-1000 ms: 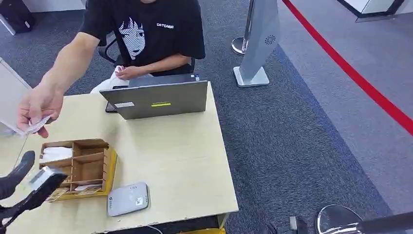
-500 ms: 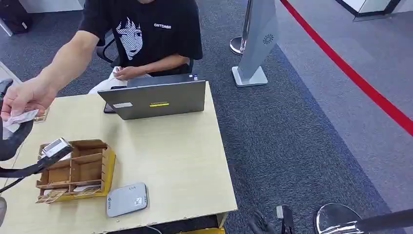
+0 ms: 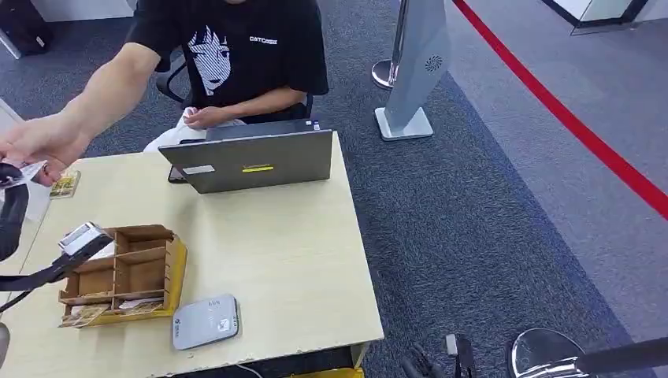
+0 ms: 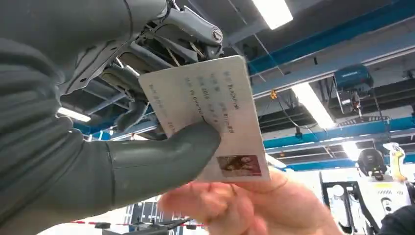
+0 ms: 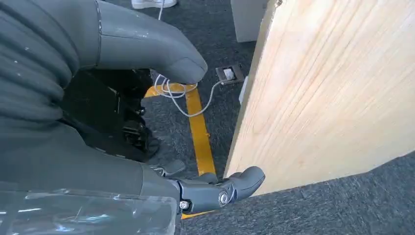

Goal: Pass the card to the sensor for recognition and then transmit it.

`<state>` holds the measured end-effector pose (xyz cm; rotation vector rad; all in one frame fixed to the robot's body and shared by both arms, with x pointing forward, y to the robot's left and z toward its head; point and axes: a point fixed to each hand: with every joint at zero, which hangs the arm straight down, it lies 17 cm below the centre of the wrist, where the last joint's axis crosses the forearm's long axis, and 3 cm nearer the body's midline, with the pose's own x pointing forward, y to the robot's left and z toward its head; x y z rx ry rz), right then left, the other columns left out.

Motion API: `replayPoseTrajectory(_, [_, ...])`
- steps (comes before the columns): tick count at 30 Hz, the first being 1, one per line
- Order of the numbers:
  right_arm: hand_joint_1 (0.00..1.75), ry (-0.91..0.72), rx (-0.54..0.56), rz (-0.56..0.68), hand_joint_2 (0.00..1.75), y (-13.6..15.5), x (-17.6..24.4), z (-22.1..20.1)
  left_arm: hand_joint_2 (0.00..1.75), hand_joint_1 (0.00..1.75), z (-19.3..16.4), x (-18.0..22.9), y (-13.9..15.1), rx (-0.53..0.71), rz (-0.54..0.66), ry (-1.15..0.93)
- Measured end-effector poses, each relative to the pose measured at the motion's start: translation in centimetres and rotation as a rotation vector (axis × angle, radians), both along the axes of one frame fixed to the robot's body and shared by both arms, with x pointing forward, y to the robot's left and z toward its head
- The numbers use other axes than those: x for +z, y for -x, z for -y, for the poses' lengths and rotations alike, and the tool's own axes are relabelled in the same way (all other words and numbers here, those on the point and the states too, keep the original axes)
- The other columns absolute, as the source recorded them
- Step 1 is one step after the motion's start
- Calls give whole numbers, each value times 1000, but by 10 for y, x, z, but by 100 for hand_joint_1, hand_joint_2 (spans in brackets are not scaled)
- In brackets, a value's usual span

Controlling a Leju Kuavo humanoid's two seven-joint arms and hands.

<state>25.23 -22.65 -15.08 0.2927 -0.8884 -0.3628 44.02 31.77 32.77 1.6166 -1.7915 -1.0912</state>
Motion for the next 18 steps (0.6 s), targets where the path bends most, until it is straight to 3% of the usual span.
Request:
replayPoseTrajectory(4, [0, 1, -13, -5, 175, 1, -1, 3, 175, 175, 0, 2, 7, -35, 17, 52])
replayPoseTrajectory(8, [0, -6, -44, -6, 175, 6, -1, 8, 175, 175, 34, 0, 41, -202, 34, 182])
replayPoseTrajectory(18, [0, -4, -44, -14, 175, 10, 3, 12, 175, 175, 108, -109, 91, -347, -315, 339])
